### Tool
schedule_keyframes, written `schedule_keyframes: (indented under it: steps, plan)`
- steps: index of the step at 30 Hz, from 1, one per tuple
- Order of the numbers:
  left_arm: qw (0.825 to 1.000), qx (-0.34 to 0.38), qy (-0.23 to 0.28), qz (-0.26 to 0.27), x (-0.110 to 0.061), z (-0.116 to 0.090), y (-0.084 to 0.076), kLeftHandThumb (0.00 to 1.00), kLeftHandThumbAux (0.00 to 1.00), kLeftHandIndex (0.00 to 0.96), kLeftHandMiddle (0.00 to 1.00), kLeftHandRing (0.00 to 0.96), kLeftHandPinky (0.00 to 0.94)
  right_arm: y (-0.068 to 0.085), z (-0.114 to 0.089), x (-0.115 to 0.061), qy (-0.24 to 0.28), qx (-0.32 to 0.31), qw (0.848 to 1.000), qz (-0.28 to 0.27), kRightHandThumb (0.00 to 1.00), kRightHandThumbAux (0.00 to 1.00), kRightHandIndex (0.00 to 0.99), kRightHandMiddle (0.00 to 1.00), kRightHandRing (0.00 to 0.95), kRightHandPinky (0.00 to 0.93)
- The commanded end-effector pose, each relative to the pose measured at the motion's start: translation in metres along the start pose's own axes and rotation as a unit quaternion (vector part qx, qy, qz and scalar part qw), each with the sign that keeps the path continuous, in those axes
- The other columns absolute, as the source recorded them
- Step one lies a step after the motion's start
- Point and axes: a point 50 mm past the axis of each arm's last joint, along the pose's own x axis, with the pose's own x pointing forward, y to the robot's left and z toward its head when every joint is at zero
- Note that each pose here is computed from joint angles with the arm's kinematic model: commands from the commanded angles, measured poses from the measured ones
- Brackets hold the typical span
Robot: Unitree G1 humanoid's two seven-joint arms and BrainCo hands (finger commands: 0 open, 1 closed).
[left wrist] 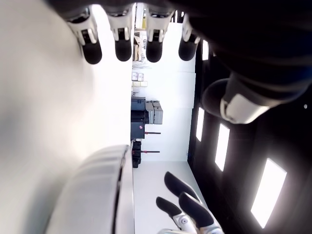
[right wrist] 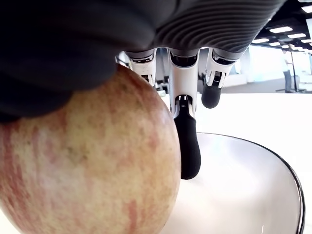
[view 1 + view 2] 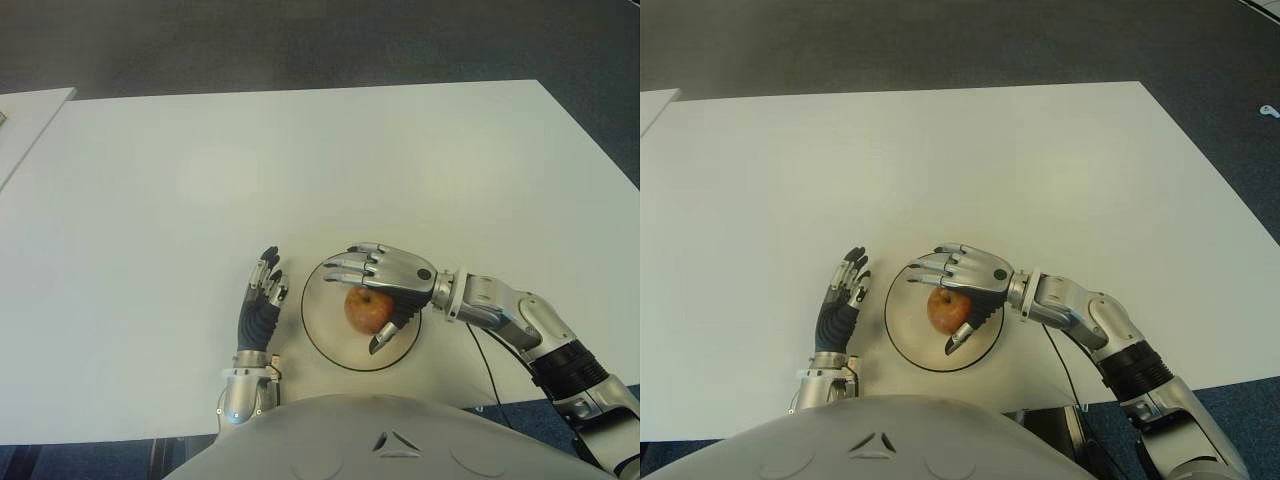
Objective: Put the apples into the plate.
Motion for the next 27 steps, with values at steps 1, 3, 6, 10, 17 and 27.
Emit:
schedule_keyframes:
  steps: [1, 3, 6, 10, 17, 27]
  plan:
    - [1.0, -0.002, 0.009, 0.007, -0.0019, -0.0042, 0.0011, 0.0, 0.492, 0.0, 0.0, 0.0, 0.0, -0.0011, -0.0019, -0.0009, -0.001, -0.006, 1.0, 0.008, 0.033, 0.268, 0.0, 0.0, 0.0, 0.0]
    - [1.0, -0.003, 0.01, 0.007, -0.0021, -0.0044, 0.001, 0.0, 0.49, 0.0, 0.0, 0.0, 0.0, -0.0014, -0.0019, -0.001, -0.001, -0.007, 1.0, 0.009, 0.033, 0.267, 0.0, 0.0, 0.0, 0.0]
    - [1.0, -0.003, 0.015, 0.01, -0.002, -0.0048, 0.0009, 0.0, 0.489, 0.0, 0.0, 0.0, 0.0, -0.0019, -0.0021, -0.0011, -0.001, -0.008, 1.0, 0.008, 0.033, 0.263, 0.0, 0.0, 0.0, 0.0]
    - [1.0, 0.0, 0.018, 0.008, -0.0029, -0.0049, 0.0017, 0.0, 0.49, 0.0, 0.0, 0.0, 0.0, -0.002, -0.0025, -0.0004, -0.001, -0.008, 1.0, 0.008, 0.034, 0.261, 0.0, 0.0, 0.0, 0.0]
    - [1.0, 0.01, 0.012, 0.009, -0.0034, -0.0039, 0.0021, 0.0, 0.488, 0.0, 0.0, 0.0, 0.0, -0.0022, -0.0018, -0.0005, -0.003, -0.01, 1.0, 0.006, 0.037, 0.259, 0.0, 0.0, 0.0, 0.0]
    - [1.0, 0.007, 0.009, 0.005, -0.0028, -0.0033, 0.001, 0.0, 0.493, 0.0, 0.0, 0.0, 0.0, -0.0032, 0.0004, -0.0014, -0.002, 0.003, 1.0, -0.012, 0.037, 0.254, 0.0, 0.0, 0.0, 0.0]
